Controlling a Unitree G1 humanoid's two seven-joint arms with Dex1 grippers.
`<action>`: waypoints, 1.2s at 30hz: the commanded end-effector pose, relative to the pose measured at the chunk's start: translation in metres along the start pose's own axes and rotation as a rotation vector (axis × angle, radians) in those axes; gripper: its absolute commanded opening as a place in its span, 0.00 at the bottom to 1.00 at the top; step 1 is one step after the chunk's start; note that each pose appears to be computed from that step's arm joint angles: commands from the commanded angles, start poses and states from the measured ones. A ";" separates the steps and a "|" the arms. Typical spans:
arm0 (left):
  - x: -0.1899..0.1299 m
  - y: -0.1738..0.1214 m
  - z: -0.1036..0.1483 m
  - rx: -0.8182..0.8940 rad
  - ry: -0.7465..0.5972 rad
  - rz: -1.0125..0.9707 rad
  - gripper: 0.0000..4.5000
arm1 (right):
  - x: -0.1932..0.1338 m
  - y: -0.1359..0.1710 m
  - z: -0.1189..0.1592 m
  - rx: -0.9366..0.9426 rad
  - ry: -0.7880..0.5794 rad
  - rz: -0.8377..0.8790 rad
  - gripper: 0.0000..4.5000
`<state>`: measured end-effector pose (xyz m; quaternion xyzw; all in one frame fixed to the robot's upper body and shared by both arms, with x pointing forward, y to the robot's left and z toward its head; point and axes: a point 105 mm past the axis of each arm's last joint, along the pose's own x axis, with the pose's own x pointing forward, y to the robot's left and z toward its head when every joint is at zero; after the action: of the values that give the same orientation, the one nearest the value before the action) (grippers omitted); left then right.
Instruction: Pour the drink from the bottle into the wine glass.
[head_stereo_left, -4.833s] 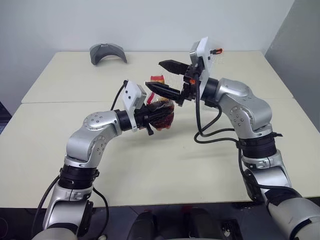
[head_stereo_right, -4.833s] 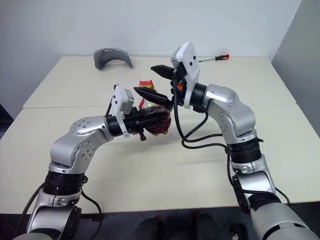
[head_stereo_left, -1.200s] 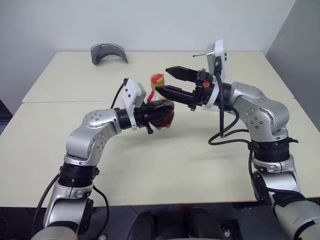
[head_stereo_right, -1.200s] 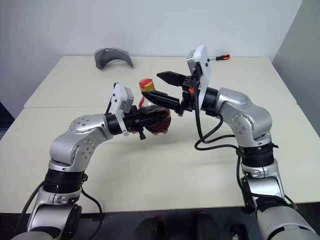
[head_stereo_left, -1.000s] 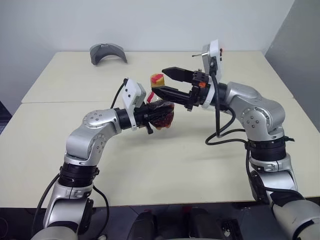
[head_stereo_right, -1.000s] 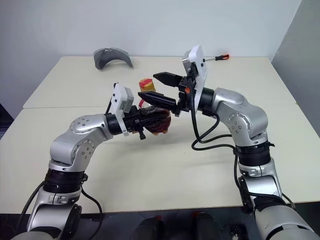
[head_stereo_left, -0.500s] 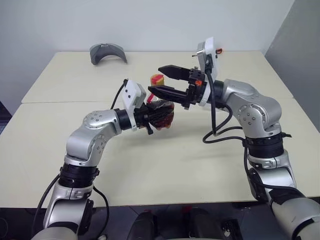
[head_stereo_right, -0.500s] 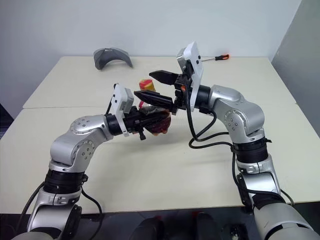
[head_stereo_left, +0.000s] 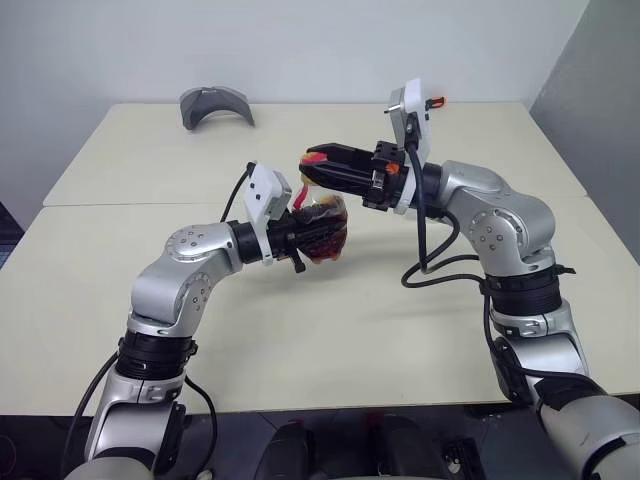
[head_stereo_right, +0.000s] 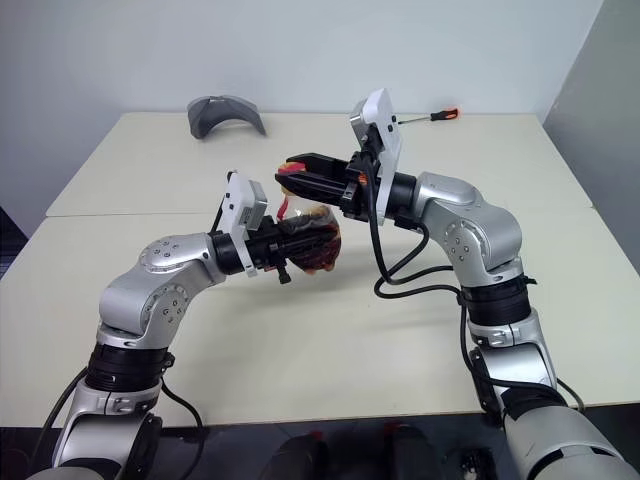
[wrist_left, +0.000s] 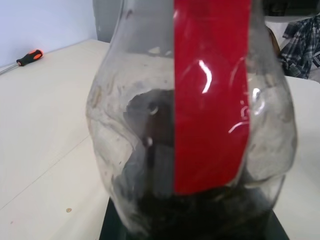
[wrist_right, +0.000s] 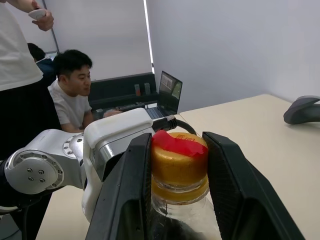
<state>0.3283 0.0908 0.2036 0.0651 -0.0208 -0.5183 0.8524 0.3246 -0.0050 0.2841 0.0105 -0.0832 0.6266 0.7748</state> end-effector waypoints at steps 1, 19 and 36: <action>-0.004 -0.008 0.014 0.048 -0.037 -0.021 0.16 | -0.002 0.014 0.025 -0.049 -0.060 0.084 0.27; -0.030 -0.046 0.002 0.003 0.023 -0.106 0.16 | -0.023 0.032 0.036 -0.212 0.041 0.426 0.27; -0.033 -0.046 0.004 0.005 0.022 -0.096 0.15 | -0.053 0.005 0.031 -0.209 0.091 0.234 0.27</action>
<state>0.2751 0.0984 0.1863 0.0612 0.0244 -0.5596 0.8261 0.3063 -0.0499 0.3025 -0.1075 -0.1042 0.7198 0.6779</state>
